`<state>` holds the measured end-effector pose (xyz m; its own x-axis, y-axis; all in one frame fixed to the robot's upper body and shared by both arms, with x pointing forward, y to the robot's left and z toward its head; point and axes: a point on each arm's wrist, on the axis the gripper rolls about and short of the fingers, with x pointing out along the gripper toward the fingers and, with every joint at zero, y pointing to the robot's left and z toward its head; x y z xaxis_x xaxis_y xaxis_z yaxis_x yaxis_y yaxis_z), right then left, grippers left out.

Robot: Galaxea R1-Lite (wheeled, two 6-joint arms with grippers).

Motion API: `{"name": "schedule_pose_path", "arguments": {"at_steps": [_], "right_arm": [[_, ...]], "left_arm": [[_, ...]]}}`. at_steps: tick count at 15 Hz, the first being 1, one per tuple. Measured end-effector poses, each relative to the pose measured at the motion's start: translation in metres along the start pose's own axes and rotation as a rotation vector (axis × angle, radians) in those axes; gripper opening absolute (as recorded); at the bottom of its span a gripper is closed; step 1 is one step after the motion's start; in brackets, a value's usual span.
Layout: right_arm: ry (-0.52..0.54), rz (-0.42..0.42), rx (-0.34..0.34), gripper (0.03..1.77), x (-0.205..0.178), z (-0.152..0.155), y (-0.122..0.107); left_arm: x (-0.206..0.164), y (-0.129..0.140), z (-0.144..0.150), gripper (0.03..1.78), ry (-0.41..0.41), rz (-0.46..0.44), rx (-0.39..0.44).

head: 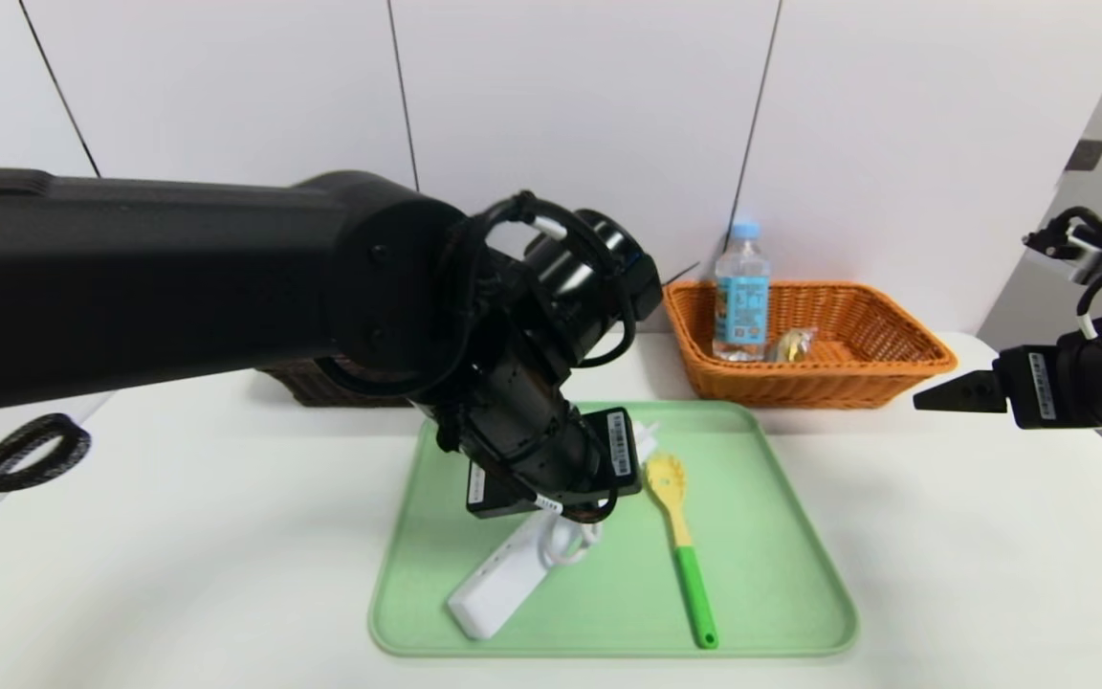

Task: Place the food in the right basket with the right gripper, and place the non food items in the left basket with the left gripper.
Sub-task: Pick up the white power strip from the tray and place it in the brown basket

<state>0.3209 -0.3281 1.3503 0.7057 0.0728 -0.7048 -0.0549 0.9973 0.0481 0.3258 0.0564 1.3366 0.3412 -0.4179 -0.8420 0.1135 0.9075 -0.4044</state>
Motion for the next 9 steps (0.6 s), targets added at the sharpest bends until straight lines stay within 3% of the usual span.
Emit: {"name": "schedule_pose_path", "arguments": {"at_steps": [9], "right_arm": [[0.004, -0.007, -0.003, 1.70, 0.001, 0.000, 0.000]], "left_arm": [[-0.055, -0.002, 0.001, 0.08, -0.094, -0.112, 0.027]]}}
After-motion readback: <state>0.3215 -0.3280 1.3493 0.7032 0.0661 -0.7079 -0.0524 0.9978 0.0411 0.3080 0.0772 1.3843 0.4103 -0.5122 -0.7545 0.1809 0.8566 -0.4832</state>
